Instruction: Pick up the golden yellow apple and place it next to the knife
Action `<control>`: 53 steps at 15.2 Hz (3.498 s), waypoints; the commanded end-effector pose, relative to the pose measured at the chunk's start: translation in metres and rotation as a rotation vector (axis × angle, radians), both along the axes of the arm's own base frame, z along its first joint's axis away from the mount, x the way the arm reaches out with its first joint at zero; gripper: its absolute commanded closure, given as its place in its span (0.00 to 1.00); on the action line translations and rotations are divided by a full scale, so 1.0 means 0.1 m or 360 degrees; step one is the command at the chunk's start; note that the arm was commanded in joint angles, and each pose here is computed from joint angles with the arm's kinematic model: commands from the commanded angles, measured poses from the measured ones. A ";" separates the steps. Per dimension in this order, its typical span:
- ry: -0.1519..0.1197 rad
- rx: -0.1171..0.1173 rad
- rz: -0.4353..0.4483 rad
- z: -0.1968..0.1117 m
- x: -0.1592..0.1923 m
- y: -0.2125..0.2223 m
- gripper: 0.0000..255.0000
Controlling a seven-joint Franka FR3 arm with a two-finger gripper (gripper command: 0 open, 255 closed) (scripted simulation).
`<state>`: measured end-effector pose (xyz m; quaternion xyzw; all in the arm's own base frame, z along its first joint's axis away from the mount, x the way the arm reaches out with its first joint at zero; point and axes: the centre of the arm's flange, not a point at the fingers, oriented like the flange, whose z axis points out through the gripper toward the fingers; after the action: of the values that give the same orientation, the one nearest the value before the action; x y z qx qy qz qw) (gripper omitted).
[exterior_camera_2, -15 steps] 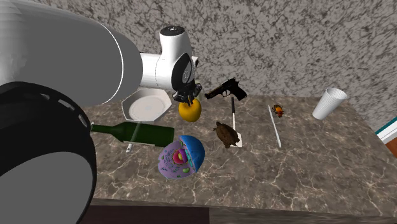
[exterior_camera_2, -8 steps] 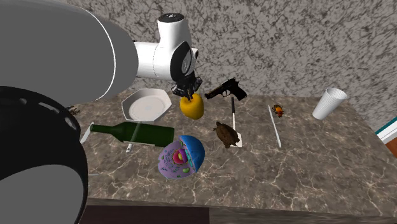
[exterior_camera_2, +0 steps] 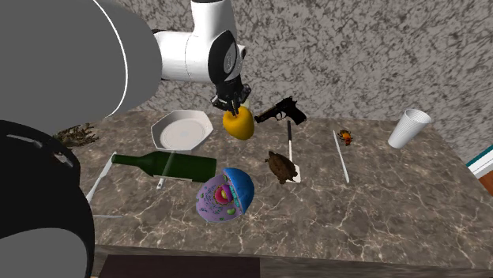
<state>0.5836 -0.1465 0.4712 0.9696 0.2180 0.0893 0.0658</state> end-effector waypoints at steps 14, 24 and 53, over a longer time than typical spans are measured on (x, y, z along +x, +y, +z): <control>0.0000 0.0000 0.0000 0.79 0.01 -0.01 1.00; 0.0000 0.0000 0.0000 1.22 -0.04 0.11 1.00; 0.0000 0.0000 0.0000 1.24 -1.47 3.67 1.00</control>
<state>0.4446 0.2110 0.5931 0.9694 0.2191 0.0891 0.0658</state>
